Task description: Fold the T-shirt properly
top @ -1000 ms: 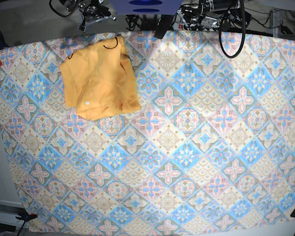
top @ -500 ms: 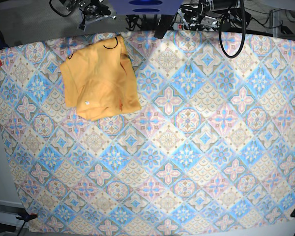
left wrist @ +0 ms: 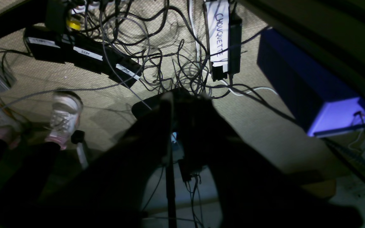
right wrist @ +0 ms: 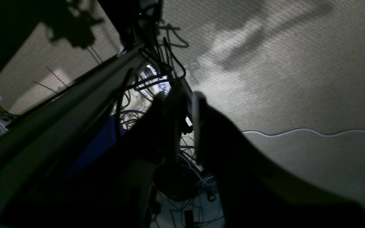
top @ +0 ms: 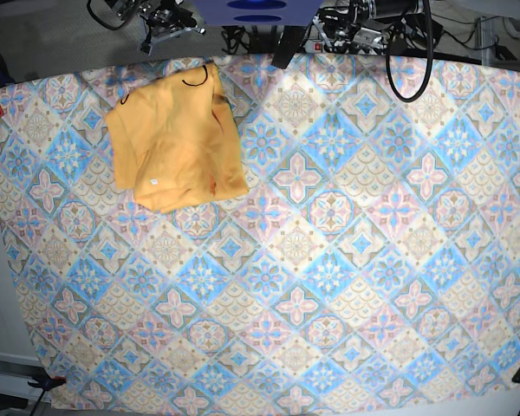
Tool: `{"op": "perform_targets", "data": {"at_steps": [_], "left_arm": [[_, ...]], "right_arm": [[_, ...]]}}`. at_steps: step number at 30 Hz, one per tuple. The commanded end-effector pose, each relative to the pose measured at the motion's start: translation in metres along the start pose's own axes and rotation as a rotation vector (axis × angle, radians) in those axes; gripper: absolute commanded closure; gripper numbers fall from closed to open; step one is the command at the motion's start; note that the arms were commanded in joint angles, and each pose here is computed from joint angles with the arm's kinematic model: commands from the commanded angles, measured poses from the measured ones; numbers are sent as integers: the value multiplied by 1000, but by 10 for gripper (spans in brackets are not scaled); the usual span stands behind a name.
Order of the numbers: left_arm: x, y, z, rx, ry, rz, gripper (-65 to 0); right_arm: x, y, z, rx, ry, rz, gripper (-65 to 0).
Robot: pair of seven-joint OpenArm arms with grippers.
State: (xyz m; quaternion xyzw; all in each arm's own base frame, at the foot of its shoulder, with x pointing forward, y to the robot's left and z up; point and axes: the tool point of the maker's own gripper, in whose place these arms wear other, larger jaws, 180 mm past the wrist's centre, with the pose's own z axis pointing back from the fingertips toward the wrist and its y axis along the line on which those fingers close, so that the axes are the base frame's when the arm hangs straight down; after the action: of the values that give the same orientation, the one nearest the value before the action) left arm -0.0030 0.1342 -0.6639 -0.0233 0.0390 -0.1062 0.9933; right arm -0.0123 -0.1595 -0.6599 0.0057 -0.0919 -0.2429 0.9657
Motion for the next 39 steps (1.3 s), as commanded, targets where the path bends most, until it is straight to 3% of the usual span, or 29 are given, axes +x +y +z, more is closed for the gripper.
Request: {"op": "perform_targets", "data": {"at_steps": [1, 12, 15, 27, 39], "left_arm": [[1, -1, 0, -4, 2, 1, -82], [2, -2, 0, -5, 0, 1, -82], [2, -2, 0, -5, 0, 1, -82], [2, -2, 0, -5, 0, 1, -82], [2, -2, 0, -5, 0, 1, -82]], "right_arm": [[0, -2, 0, -2, -5, -2, -86], [12, 5, -2, 7, -23, -3, -86], [35, 18, -7, 27, -59, -8, -86], [60, 127, -9, 189, -96, -35, -86], [47, 121, -9, 180, -77, -39, -86]]}}
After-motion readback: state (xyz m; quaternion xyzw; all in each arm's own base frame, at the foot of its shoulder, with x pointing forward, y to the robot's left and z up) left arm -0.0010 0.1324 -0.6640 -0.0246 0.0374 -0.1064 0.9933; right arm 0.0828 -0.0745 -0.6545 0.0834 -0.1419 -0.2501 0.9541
